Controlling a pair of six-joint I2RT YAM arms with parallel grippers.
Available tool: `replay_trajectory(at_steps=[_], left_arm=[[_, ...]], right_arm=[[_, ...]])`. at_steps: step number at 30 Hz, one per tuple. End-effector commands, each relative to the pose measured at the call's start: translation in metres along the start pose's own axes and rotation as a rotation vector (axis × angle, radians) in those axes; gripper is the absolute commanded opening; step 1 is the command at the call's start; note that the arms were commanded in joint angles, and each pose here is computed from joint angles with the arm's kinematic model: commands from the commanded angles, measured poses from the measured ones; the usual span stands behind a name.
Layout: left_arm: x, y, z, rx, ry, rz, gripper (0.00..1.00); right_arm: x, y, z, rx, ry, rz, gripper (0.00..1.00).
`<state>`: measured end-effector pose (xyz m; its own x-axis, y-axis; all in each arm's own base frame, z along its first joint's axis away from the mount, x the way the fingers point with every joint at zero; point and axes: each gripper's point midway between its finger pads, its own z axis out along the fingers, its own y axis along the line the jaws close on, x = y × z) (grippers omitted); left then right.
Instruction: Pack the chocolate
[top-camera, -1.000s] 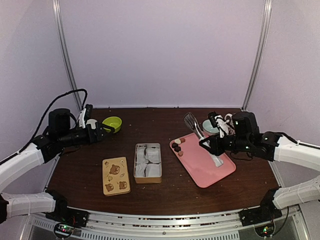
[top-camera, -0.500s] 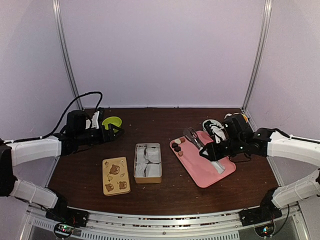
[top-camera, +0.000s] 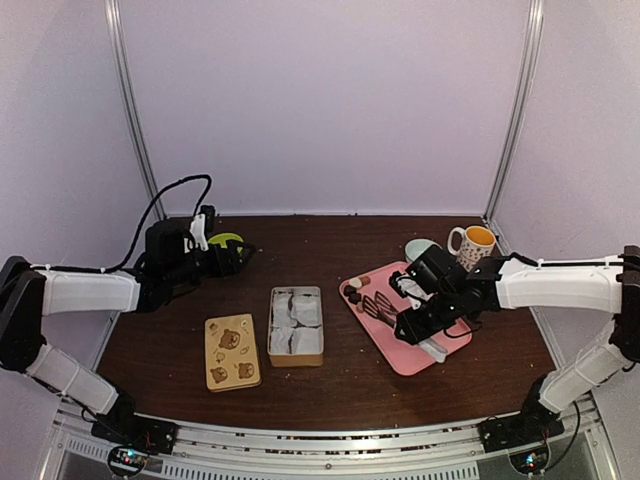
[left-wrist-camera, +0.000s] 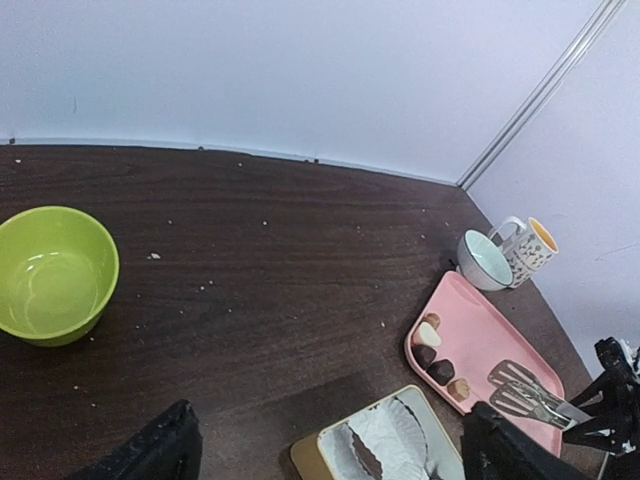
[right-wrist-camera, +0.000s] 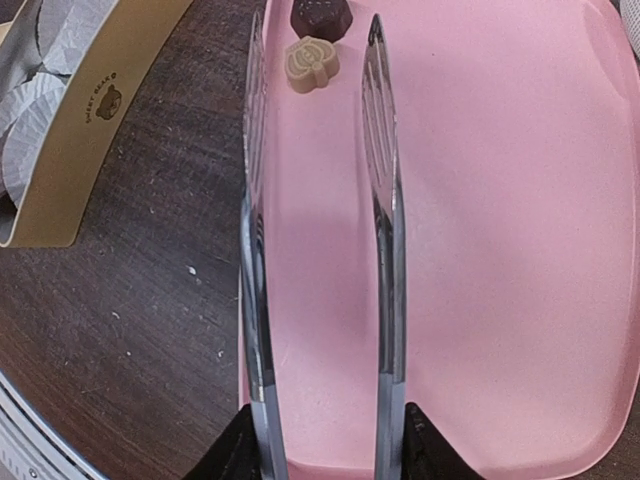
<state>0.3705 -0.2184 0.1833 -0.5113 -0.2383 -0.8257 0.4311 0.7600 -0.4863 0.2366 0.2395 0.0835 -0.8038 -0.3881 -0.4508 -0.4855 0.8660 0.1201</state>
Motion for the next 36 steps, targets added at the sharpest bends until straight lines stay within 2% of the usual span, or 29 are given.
replay_trajectory(at_steps=[1, 5, 12, 17, 32, 36], left_arm=[[0.001, -0.001, -0.005, 0.027, -0.083, 0.134, 0.93], [-0.003, -0.013, -0.003, 0.080, -0.073, 0.160, 0.97], [-0.004, -0.021, -0.001, 0.123, -0.064, 0.150, 0.98], [-0.003, -0.025, 0.001, 0.153, -0.060, 0.160, 0.98], [-0.003, -0.025, 0.004, 0.148, -0.045, 0.160, 0.98], [-0.003, -0.025, 0.004, 0.147, -0.043, 0.162, 0.98]], right_arm=[[-0.020, -0.003, -0.003, 0.067, -0.038, -0.014, 0.41], [-0.023, 0.003, 0.004, 0.069, -0.030, -0.026, 0.41], [-0.019, 0.004, 0.021, 0.157, 0.025, -0.090, 0.41], [-0.024, -0.003, 0.021, 0.242, 0.017, -0.104, 0.41], [-0.027, 0.006, 0.033, 0.234, 0.057, -0.133, 0.41], [-0.029, 0.006, 0.035, 0.241, 0.058, -0.132, 0.37]])
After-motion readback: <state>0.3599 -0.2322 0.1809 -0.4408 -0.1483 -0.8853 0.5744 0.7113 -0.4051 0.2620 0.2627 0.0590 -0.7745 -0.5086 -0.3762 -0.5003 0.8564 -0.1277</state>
